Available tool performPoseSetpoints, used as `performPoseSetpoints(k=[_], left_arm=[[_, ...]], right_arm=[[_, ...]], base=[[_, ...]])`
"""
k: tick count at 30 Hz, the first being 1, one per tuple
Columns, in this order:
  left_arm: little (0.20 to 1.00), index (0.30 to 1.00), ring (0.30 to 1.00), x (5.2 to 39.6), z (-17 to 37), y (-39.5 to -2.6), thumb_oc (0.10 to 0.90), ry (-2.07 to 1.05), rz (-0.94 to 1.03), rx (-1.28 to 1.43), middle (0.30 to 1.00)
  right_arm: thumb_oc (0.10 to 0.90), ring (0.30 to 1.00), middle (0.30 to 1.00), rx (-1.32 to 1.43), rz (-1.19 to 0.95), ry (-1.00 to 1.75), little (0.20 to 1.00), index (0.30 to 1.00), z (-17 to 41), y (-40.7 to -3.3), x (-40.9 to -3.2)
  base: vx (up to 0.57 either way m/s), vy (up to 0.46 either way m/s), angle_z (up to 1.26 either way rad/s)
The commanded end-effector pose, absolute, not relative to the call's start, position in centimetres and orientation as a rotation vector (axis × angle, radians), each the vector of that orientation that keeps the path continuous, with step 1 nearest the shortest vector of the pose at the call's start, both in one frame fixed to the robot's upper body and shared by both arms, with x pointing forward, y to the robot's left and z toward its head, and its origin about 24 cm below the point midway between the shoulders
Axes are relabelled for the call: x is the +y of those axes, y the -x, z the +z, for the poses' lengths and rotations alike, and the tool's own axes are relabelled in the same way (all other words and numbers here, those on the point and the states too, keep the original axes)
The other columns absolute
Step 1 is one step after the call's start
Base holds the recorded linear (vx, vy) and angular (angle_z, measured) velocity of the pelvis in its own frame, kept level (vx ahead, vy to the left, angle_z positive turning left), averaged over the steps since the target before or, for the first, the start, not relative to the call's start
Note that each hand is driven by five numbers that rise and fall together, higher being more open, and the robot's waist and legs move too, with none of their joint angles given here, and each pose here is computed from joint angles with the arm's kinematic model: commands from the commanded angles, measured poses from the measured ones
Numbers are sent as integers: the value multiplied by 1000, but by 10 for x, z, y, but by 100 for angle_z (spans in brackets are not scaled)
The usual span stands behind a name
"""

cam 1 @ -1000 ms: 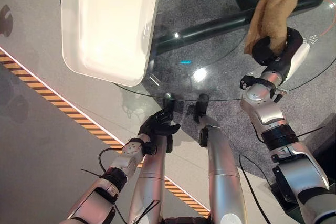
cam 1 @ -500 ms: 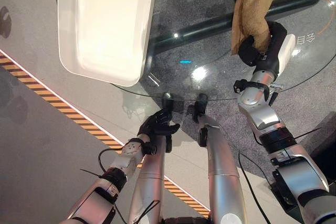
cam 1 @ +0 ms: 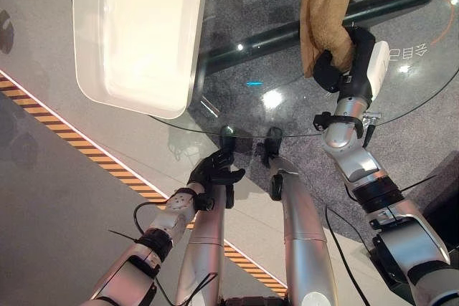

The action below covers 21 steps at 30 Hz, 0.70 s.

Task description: Wipe the table with a cloth and put it in the basket.

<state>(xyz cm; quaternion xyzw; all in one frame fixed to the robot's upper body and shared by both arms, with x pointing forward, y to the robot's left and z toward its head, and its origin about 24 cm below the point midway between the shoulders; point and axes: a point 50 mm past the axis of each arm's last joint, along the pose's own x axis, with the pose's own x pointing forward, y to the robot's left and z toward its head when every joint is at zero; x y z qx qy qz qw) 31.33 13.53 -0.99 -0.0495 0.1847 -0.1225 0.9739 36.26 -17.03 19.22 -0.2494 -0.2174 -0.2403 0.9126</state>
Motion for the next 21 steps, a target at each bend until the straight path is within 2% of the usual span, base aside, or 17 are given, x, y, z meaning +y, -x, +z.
performPoseSetpoints(k=[1,21], left_arm=[[900,900,900,88,-58,-260,800,179,-416,613,900],[900,900,900,89,-52,-263,800,184,-416,620,900]], right_arm=[[100,300,300,-323,98,627,200,300,127,-342,-79],[100,300,300,-314,112,620,200,300,119,-336,-80]], base=[[0,0,0],[0,1,0]])
